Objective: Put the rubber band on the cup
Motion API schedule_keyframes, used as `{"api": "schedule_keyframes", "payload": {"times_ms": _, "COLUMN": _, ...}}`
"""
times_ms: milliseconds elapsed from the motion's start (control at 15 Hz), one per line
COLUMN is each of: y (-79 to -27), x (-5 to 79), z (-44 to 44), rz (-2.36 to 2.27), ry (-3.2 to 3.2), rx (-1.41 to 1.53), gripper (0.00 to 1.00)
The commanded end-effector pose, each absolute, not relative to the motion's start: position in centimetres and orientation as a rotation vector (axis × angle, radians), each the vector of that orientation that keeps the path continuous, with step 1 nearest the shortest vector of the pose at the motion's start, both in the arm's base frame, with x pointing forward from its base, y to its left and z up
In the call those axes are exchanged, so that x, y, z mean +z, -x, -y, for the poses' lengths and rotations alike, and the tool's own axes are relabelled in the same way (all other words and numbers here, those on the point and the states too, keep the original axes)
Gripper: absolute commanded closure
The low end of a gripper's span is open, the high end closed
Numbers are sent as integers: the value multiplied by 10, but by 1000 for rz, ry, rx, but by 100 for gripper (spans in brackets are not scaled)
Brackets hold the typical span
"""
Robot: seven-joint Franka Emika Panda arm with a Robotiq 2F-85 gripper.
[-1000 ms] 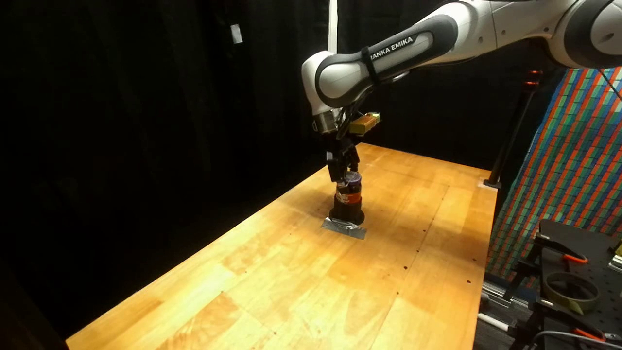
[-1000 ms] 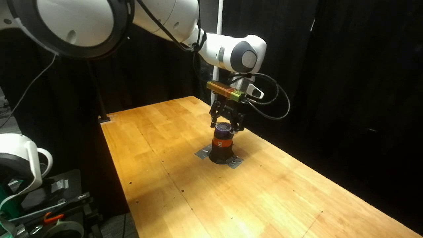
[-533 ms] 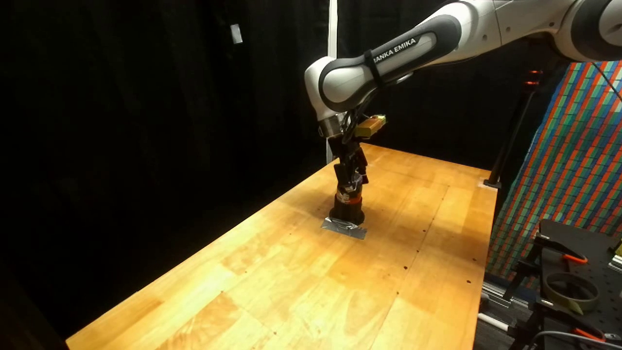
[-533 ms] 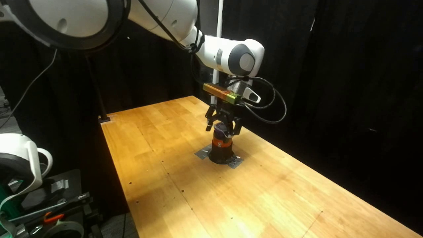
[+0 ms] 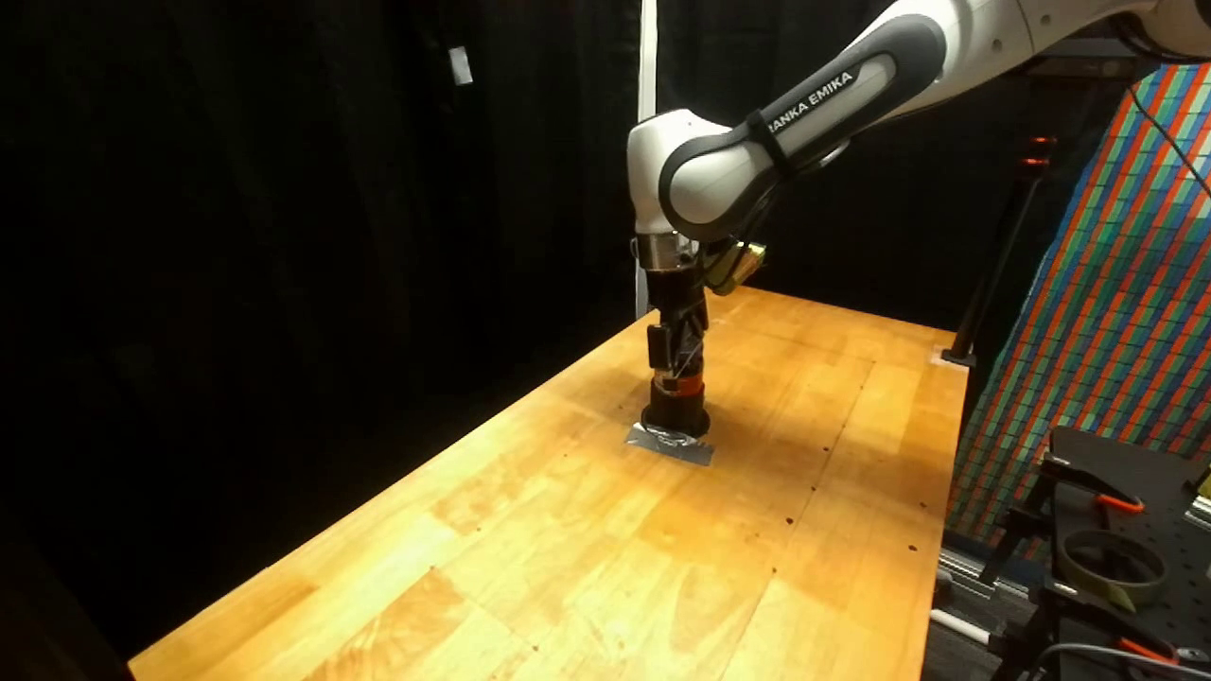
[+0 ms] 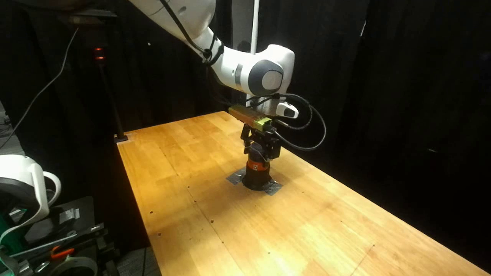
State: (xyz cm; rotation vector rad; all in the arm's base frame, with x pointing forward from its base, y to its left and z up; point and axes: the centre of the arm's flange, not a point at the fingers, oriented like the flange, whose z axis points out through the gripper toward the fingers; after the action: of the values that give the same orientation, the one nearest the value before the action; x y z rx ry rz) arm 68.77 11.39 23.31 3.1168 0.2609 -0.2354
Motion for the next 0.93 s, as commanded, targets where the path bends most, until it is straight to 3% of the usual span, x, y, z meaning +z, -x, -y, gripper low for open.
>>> {"api": "schedule_keyframes", "payload": {"times_ms": 0, "y": -638, "x": 245, "z": -111, "rz": -263, "ry": -3113, "rx": -99, "gripper": 0}}
{"api": "schedule_keyframes", "payload": {"times_ms": 867, "y": -575, "x": 252, "z": -114, "rz": -320, "ry": -3121, "rx": 271, "gripper": 0}}
